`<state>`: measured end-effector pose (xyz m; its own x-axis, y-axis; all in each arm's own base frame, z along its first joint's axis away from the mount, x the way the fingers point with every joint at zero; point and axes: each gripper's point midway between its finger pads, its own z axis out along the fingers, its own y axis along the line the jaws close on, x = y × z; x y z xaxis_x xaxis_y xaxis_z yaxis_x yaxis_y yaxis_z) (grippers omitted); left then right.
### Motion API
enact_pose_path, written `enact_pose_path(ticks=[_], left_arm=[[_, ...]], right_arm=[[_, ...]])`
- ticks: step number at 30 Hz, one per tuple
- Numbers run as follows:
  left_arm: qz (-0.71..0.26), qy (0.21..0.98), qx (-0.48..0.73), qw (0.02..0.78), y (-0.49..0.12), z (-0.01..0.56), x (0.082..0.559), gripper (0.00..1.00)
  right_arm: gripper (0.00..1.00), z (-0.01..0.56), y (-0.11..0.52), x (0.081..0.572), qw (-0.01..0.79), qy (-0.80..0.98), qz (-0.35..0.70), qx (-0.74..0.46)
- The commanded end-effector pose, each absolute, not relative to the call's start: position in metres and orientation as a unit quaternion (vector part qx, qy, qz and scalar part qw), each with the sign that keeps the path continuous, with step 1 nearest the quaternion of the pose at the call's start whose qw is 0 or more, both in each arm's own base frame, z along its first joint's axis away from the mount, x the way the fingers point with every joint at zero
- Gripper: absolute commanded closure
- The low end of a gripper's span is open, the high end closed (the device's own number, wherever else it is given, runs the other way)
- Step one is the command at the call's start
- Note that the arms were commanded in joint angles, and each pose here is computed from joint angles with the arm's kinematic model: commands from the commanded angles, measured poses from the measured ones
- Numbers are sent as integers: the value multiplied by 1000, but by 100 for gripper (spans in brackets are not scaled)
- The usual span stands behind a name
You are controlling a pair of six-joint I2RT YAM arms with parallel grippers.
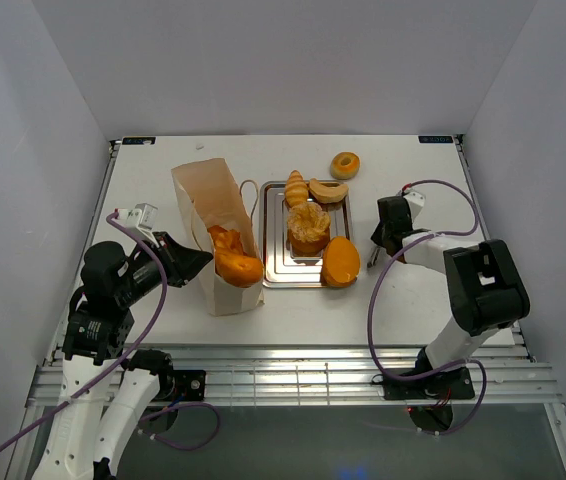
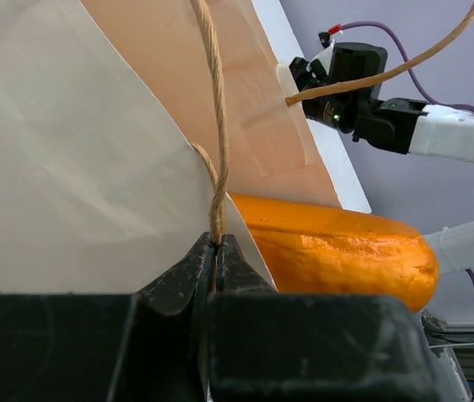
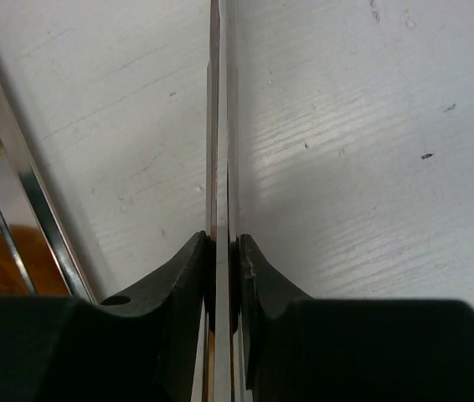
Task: Place the fake bread into the paper bag
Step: Pick up the clamp at the center of the board.
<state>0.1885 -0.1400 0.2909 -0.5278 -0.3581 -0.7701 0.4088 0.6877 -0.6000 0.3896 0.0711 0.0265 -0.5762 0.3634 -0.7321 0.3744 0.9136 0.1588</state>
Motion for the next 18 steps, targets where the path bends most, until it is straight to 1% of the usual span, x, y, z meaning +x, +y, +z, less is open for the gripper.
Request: enact_pose_path(ticks=[1, 3, 4, 7, 10, 18], left_arm=[[-393, 782, 26, 483, -140, 292, 184, 100], [-395, 782, 26, 481, -141, 291, 184, 100], [-396, 782, 27, 481, -141, 292, 184, 100], [-395, 782, 26, 482, -141, 292, 184, 100], [-394, 782, 26, 482, -140, 293, 185, 100], [-402, 779, 20, 480, -142, 296, 185, 100]], right_arm=[[80, 50, 76, 398, 413, 881, 79, 215], [79, 59, 81, 399, 409, 881, 114, 208], [76, 63, 76, 401, 411, 878, 122, 211], [73, 76, 71, 402, 408, 876, 162, 203], [71, 90, 67, 403, 400, 872, 204, 194], [64, 127, 54, 415, 404, 858, 268, 170]])
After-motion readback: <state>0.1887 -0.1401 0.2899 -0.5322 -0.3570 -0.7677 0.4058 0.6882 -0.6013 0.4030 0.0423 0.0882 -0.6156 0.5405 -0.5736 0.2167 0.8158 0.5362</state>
